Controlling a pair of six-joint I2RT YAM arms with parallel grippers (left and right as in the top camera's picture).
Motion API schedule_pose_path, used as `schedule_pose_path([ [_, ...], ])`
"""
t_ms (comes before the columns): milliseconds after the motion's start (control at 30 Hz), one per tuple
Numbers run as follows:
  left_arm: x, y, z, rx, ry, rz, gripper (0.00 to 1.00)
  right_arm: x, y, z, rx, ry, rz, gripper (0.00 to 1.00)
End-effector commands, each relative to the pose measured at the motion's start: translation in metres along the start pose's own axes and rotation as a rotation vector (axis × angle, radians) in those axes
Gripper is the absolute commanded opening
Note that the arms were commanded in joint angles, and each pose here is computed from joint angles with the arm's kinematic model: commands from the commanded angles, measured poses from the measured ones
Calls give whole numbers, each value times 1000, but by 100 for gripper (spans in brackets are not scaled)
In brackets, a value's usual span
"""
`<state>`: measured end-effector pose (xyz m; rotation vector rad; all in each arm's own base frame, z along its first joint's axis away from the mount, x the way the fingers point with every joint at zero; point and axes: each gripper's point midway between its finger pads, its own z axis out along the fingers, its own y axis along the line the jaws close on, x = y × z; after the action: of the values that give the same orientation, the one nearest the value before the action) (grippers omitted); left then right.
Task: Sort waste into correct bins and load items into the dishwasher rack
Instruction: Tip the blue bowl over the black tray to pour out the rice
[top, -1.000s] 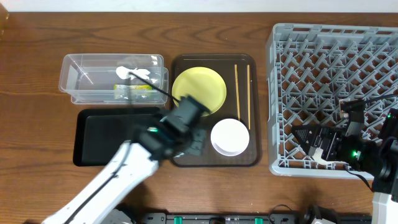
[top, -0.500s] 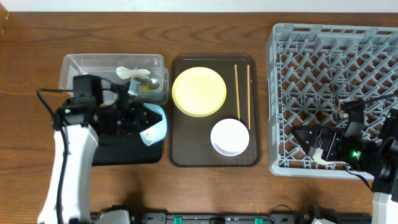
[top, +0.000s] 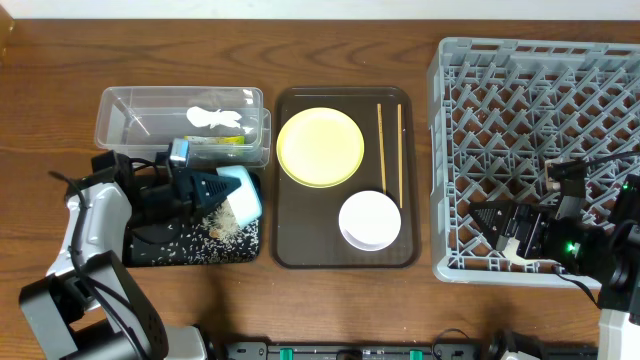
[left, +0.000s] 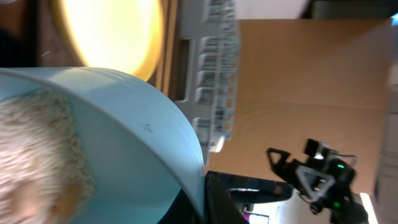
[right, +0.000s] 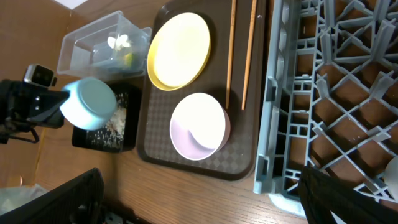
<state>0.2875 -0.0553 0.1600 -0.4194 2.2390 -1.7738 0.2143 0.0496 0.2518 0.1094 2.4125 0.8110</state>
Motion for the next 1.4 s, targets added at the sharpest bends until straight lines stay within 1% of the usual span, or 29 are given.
schedule_pose_path([
  [0,-5,-20,-6,110,-38,44,6,-2,2,-3,-5,-13,-23,97],
  [133,-3,-5,-8,26,-30,25,6,-2,2,-3,-5,-12,-21,97],
  [267,-8,-2,-12,21,-52,43,6,-2,2,-3,-5,-11,-20,97],
  [333,-8,-9,-15,67,-65,-25,6,-2,2,-3,-5,-11,-21,97],
  [400,-11,-14,-18,97,-82,50,6,-1,2,-3,-5,-10,-19,97],
  [433,-12,-9,-18,70,-81,28,6,-1,2,-3,-5,-10,-19,97],
  [500,-8,-20,-20,137,-85,-42,7,-1,2,-3,-5,-10,-20,98],
  [533,-9,-26,-20,168,-95,13,6,-1,2,-3,-5,-10,-20,98],
  [567,-11,-23,-20,156,-96,41,6,-1,2,-3,-5,-10,-20,98],
  [633,-11,-25,-21,176,-95,-52,6,-1,2,-3,-6,-10,-15,97],
  [667,-9,-26,-21,175,-93,-57,6,-1,2,-3,-6,-10,-11,97],
  [733,-11,-15,-20,110,-88,11,6,-1,2,-3,-5,-8,-10,97],
  [800,-6,-17,-20,127,-79,-131,6,-1,2,-3,-6,-8,-10,97],
  [833,-6,-27,-21,176,-90,-67,6,-1,2,-3,-6,-7,-9,97],
  [867,-7,-25,-20,162,-94,17,6,0,2,-3,-6,-6,-9,97],
  [900,-11,-11,-20,89,-89,41,6,0,2,-3,-6,-6,-9,97],
  [933,-12,0,-21,39,-85,-73,6,-1,2,-3,-6,-7,-10,97],
  [967,-11,-1,-22,48,-83,-159,6,-1,2,-3,-6,-8,-10,97],
  [1000,-10,-11,-23,100,-89,-133,6,-1,2,-3,-6,-8,-10,97],
  [1033,-14,-19,-24,142,-105,-42,6,-1,3,-3,-10,-8,-10,97],
  [1067,-19,-15,-26,125,-115,-17,6,-1,3,-3,-10,-8,-10,97],
  [1133,-17,-15,-27,135,-108,-179,6,-1,3,-3,-10,-7,-9,97],
  [1167,-13,-25,-26,181,-105,-152,6,0,3,-3,-10,-4,-7,96],
  [1200,-13,-27,-25,171,-107,-53,6,1,3,-3,-10,-1,-4,97],
  [1233,-16,-15,-23,98,-104,15,6,1,3,-3,-10,0,-3,97],
  [1267,-15,3,-23,-4,-93,-93,6,1,3,-3,-10,0,-4,97],
  [1300,-11,7,-23,-21,-86,-212,6,1,3,-3,-10,-2,-5,97],
  [1333,-4,-2,-21,21,-68,-228,6,1,3,-3,-10,-2,-5,97],
  [1367,4,-15,-17,69,-47,-173,6,1,3,-3,-10,-2,-5,97],
])
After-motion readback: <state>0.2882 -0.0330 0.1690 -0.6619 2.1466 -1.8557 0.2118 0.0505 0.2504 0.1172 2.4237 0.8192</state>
